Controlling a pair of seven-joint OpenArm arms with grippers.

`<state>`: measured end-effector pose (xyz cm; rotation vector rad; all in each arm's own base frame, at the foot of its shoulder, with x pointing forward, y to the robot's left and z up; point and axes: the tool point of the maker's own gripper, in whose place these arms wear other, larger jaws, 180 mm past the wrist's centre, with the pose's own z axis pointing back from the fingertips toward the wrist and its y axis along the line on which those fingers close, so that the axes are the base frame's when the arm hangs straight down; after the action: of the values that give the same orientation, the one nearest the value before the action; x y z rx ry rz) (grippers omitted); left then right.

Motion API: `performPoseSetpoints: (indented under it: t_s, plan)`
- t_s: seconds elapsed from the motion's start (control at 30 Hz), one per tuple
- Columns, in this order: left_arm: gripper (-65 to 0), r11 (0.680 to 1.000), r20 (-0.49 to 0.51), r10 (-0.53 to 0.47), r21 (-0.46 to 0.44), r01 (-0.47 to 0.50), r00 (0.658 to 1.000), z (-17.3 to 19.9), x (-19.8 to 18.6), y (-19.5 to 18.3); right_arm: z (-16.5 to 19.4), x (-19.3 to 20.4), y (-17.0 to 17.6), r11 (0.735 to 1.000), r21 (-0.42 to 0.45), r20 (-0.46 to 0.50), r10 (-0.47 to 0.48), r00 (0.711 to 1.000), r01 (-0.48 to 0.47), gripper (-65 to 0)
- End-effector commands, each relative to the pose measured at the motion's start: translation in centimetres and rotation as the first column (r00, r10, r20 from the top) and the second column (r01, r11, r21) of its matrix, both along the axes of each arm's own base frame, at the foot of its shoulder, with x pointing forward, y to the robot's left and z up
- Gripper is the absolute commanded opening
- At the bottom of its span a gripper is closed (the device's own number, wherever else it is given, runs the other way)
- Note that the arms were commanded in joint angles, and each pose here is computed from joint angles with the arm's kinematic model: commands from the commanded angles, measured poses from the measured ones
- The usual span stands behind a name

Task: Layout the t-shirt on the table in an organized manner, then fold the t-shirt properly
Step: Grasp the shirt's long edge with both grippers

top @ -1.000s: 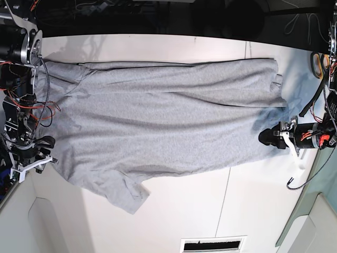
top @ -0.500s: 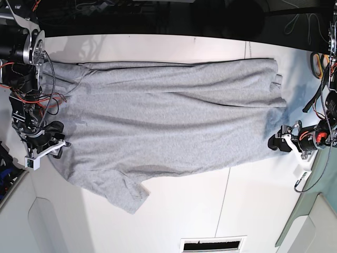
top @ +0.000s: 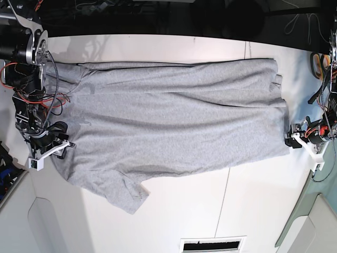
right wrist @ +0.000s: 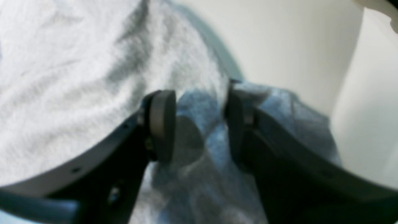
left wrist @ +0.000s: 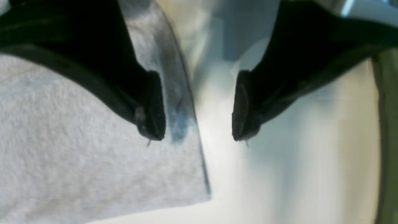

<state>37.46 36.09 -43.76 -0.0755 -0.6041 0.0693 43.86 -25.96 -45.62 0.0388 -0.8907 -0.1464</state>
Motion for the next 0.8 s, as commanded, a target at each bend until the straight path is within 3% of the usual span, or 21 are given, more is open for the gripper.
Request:
performPoseSetpoints:
  t_s: [0.0, 0.17, 0.33, 0.57, 0.67, 0.77]
  plan:
    - [-27.0, 1.000, 0.062, 0.020, 0.002, -0.021, 0.998, 2.0, 1.6, 1.0, 2.3, 1.8, -0.7, 1.000, -0.008, 0.068, -0.006, 0.998, 0.006, -38.1]
    - [-27.0, 0.996, 0.038, 0.077, -0.055, -0.075, 0.996, 0.5, 1.2, 0.5, 2.3, 1.8, -0.7, 1.000, -0.007, 0.069, -0.004, 0.998, 0.005, -38.1]
    - [-27.1, 0.995, 0.006, 0.040, -0.094, -0.039, 0.999, -1.5, 1.2, -3.0, 2.2, 1.8, -0.7, 1.000, -0.007, 0.066, -0.003, 0.998, 0.004, -38.1]
    - [-29.0, 0.991, -0.022, -0.038, -0.129, 0.035, 0.999, -2.1, 0.9, -5.2, 2.2, 1.8, -0.7, 1.000, -0.007, 0.064, -0.003, 0.998, 0.004, -38.1]
    - [-44.1, 0.991, -0.029, -0.040, -0.128, 0.036, 0.999, -2.1, 0.7, -5.2, 2.3, 1.9, -0.7, 1.000, -0.008, 0.068, -0.003, 0.998, 0.003, -39.3]
    - [-65.0, 0.988, -0.029, -0.063, -0.139, 0.059, 0.998, -2.1, 0.7, -5.6, 2.7, 2.1, -0.7, 1.000, -0.012, 0.079, 0.000, 0.997, 0.001, -53.3]
